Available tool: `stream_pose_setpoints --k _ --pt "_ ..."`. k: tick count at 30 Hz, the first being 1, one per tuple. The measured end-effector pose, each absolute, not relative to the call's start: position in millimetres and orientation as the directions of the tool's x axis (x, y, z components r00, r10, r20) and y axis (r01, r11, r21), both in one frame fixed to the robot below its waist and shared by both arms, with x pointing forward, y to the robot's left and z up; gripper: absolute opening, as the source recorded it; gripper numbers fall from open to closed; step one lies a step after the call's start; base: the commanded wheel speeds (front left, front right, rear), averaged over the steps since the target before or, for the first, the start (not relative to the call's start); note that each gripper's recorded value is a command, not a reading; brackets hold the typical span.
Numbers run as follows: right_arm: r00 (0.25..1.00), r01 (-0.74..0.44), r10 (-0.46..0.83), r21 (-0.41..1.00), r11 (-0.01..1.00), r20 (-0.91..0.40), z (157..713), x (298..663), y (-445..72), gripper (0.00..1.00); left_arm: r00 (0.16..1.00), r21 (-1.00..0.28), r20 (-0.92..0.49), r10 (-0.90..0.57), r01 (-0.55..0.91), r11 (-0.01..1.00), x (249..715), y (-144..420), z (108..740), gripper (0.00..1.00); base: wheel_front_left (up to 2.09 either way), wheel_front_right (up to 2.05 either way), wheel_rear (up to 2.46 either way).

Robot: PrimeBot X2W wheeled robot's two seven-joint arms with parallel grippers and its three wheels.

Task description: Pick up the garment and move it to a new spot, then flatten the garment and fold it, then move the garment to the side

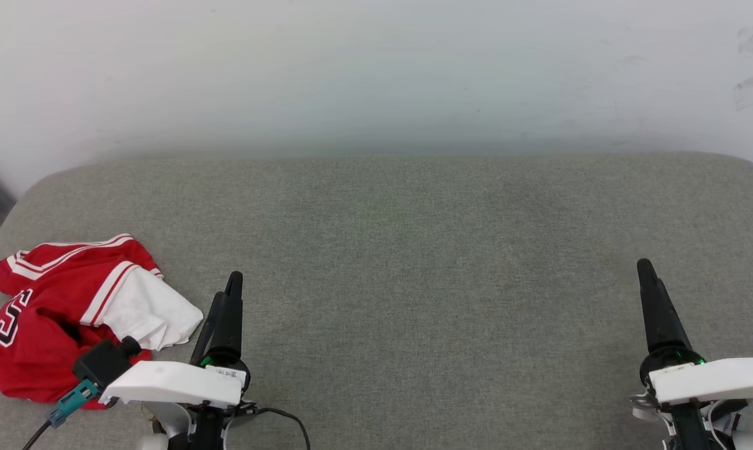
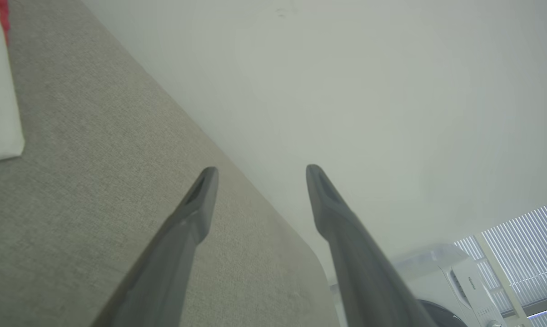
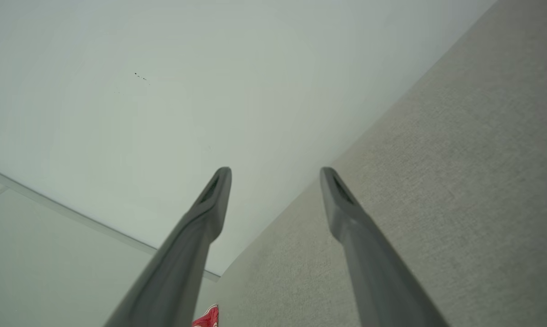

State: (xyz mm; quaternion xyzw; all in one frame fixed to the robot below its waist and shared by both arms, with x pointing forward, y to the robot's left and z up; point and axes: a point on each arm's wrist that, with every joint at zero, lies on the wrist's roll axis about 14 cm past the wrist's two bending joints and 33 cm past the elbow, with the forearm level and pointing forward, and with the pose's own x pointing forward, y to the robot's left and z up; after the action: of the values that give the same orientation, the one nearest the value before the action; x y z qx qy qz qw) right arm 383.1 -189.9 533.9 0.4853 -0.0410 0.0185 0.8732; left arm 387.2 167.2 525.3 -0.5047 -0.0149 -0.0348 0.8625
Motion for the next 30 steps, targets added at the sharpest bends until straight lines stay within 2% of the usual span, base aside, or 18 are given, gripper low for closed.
stream_pose_setpoints --k 7,13,19,20,30 --pt "0.995 -0.081 0.019 0.728 0.681 0.094 534 380 -184 1.00 0.996 -0.776 0.073 -0.058 0.094 0.623 386 163 528 1.00 0.00 0.00 0.00" --pt "0.993 -0.104 0.050 0.635 0.766 0.102 539 380 -178 1.00 0.994 -0.671 0.079 -0.076 0.109 0.734 385 158 529 1.00 0.00 0.00 0.00" --pt "0.992 -0.122 0.076 0.557 0.822 0.104 542 379 -173 1.00 0.994 -0.569 0.073 -0.087 0.113 0.814 385 156 528 1.00 0.00 0.00 0.00" --pt "0.990 -0.134 0.092 0.518 0.845 0.105 543 379 -170 1.00 0.993 -0.518 0.075 -0.091 0.117 0.847 385 156 529 1.00 0.00 0.00 0.00" --pt "0.988 -0.152 0.126 0.403 0.902 0.088 542 377 -163 1.00 0.990 -0.379 0.090 -0.106 0.132 0.916 386 152 532 1.00 0.00 0.00 0.00"
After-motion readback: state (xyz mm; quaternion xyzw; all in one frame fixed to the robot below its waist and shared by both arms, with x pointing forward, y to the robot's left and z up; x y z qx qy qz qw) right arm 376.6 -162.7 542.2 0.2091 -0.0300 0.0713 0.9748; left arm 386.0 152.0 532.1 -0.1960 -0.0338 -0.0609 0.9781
